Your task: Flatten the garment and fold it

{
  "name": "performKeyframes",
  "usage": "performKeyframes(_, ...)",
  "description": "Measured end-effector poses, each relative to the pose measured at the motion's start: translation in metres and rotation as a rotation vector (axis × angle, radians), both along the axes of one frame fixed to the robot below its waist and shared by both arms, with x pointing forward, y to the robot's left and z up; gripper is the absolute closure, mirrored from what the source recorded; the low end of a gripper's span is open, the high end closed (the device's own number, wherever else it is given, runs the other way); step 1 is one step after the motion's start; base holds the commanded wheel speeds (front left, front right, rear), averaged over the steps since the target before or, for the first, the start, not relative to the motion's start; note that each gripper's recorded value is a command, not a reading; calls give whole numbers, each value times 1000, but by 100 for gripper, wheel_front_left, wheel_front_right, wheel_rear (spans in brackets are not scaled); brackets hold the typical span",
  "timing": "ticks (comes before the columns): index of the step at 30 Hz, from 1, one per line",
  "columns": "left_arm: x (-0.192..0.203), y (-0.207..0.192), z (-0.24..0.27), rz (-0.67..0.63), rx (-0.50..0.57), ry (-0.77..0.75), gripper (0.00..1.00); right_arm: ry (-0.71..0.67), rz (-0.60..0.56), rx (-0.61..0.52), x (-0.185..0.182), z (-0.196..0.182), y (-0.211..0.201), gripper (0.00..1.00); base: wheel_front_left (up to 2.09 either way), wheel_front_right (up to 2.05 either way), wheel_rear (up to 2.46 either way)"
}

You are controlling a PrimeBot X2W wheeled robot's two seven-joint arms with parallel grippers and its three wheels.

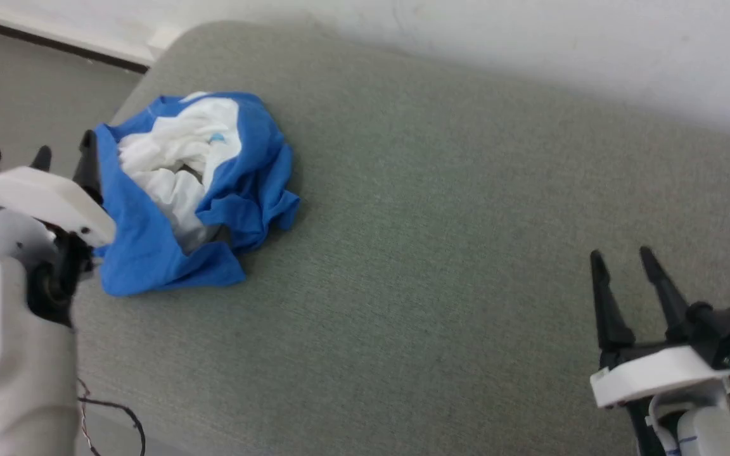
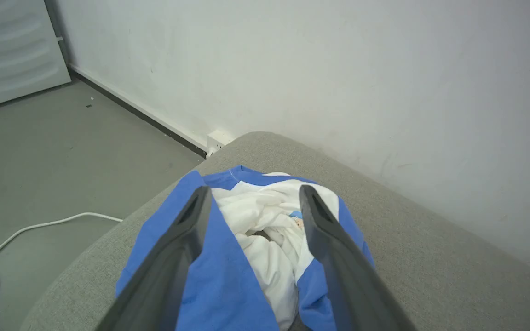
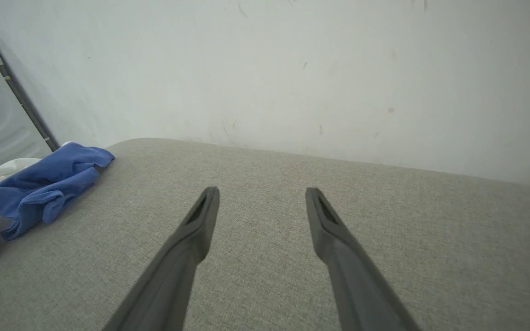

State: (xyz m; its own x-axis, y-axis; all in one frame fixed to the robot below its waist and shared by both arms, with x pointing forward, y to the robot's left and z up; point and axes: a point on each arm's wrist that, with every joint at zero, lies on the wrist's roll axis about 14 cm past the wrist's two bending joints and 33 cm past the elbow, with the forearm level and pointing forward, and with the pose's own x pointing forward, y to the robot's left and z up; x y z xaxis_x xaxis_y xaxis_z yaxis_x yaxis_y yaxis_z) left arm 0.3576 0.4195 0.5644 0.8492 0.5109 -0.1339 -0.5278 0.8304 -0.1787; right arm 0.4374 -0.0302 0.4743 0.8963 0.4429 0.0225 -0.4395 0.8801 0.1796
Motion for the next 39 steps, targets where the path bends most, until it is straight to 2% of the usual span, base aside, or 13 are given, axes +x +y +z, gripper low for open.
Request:
performKeyframes(6, 13, 24, -47, 57, -92, 252, 0, 5, -47, -37, 23, -9, -15, 0, 0, 0, 0)
performKeyframes(12, 7, 31, -113, 123, -194, 540, 0, 53, -90, -70, 34, -31, -33, 0, 0, 0, 0)
performKeyframes(17, 10, 26, -150, 131, -230, 663, 0, 94, -118, -87, 40, -51, -44, 0, 0, 0, 0)
performKeyframes(23, 11, 21, -183, 140, -303, 741, 1, 138, -129, -96, 42, -72, -49, 0, 0, 0, 0)
performKeyframes(24, 13, 22, -184, 138, -311, 740, 61, 142, -130, -96, 42, -74, -50, 0, 0, 0, 0)
performKeyframes(25, 15, 22, -185, 135, -317, 737, 100, 144, -131, -96, 43, -75, -50, 0, 0, 0, 0)
performKeyframes(30, 24, 31, -181, 156, -284, 627, 100, 141, -137, -94, 44, -74, -52, 0, 0, 0, 0)
performKeyframes(33, 31, 40, -165, 163, -228, 518, 100, 143, -139, -95, 42, -73, -53, 0, 0, 0, 0)
performKeyframes(35, 46, 51, -136, 167, -153, 400, 100, 134, -142, -89, 42, -69, -53, 0, 0, 0, 0)
performKeyframes(39, 88, 57, -53, 84, 16, 175, 100, 119, -143, -71, 37, -60, -53, 0, 0, 0, 0)
